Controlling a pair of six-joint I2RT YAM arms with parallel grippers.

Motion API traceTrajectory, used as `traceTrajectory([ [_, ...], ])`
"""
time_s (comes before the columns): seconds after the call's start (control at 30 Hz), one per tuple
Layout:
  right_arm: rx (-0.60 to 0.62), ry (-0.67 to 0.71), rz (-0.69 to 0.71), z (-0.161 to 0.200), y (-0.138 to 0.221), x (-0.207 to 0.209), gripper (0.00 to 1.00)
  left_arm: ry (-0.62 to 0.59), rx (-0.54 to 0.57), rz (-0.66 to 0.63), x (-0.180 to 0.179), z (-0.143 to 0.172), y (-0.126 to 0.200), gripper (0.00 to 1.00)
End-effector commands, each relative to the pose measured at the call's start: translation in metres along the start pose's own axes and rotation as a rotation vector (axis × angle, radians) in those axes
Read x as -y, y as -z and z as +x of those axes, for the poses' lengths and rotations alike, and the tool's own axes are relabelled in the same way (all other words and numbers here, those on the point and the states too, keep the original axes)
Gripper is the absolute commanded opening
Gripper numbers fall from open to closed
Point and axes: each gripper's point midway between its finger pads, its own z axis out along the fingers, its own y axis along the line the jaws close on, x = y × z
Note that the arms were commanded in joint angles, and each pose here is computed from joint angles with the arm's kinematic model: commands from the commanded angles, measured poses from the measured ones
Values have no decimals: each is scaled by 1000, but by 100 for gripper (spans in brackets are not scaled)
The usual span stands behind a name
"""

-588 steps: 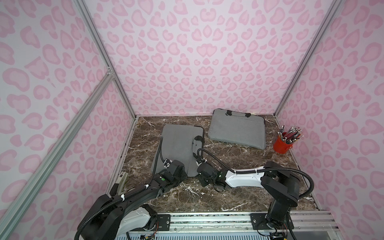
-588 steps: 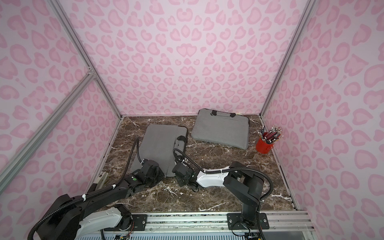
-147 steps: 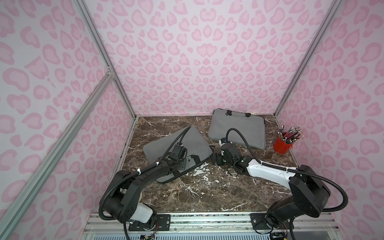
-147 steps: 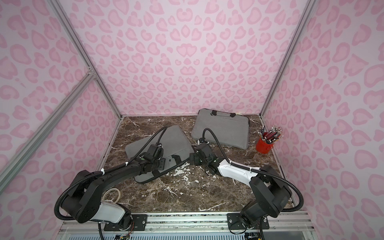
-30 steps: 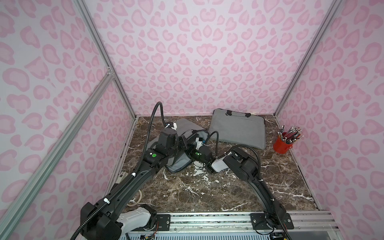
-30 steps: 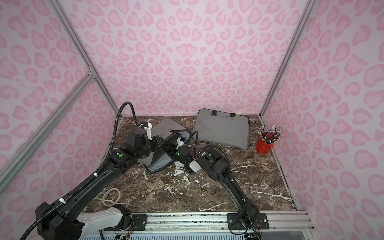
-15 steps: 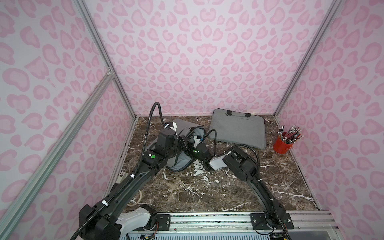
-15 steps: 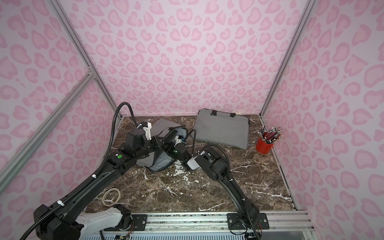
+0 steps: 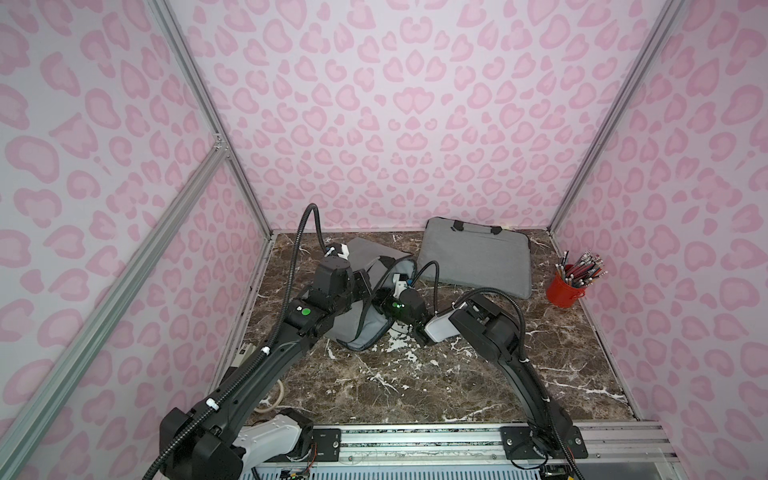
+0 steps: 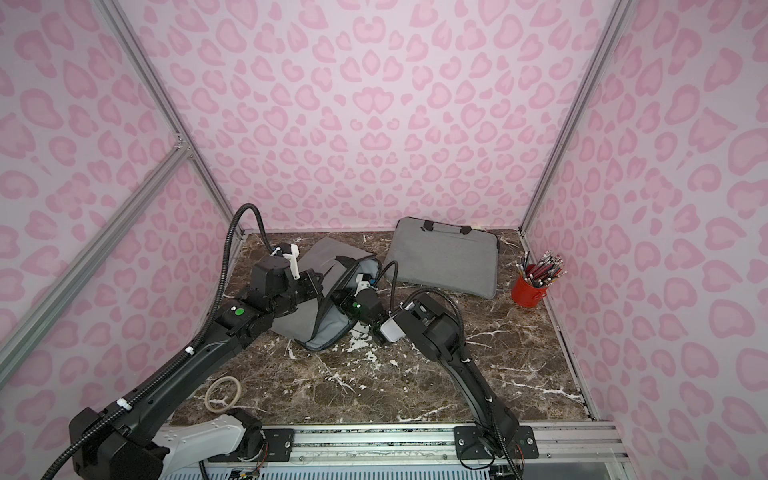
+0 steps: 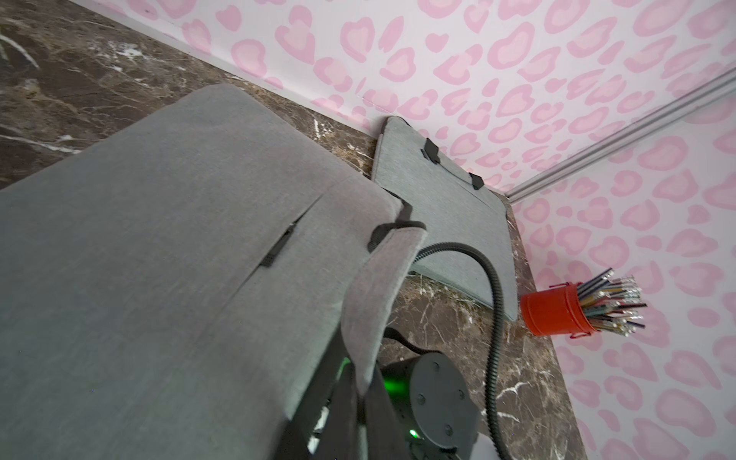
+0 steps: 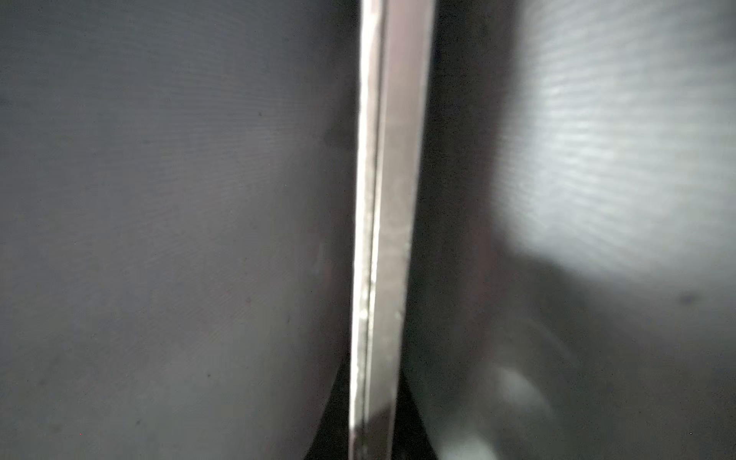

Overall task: Open the zippered laptop bag and take out the laptop
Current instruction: Take out the laptop from the zippered laptop bag.

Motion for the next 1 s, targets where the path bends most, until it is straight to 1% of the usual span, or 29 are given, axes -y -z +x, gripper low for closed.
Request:
traceTrajectory([
  [0.0,1,77,-83,-2,9,-22,0,-4,58,-39,-11,-12,-4,1],
  [0.23,-8,60,-120,-3,36,-28,0,11,91,-104,-33,-16,-12,1],
  [0.3,-12,54,-109,-2,45,-21,0,14,99,-109,-36,-18,-14,1],
  [0.33,-11,58,-130,-3,49,-31,0,17,103,-110,-37,-19,-15,1],
  [0.53,-22,65,-159,-3,79,-36,0,15,120,-141,-42,-26,-20,1],
  [0.83,-25,76,-138,-9,120,-31,0,18,178,-221,-61,-42,-24,1],
  [0.97,-20,94,-112,-13,140,-27,0,43,205,-255,-75,-54,-30,1],
])
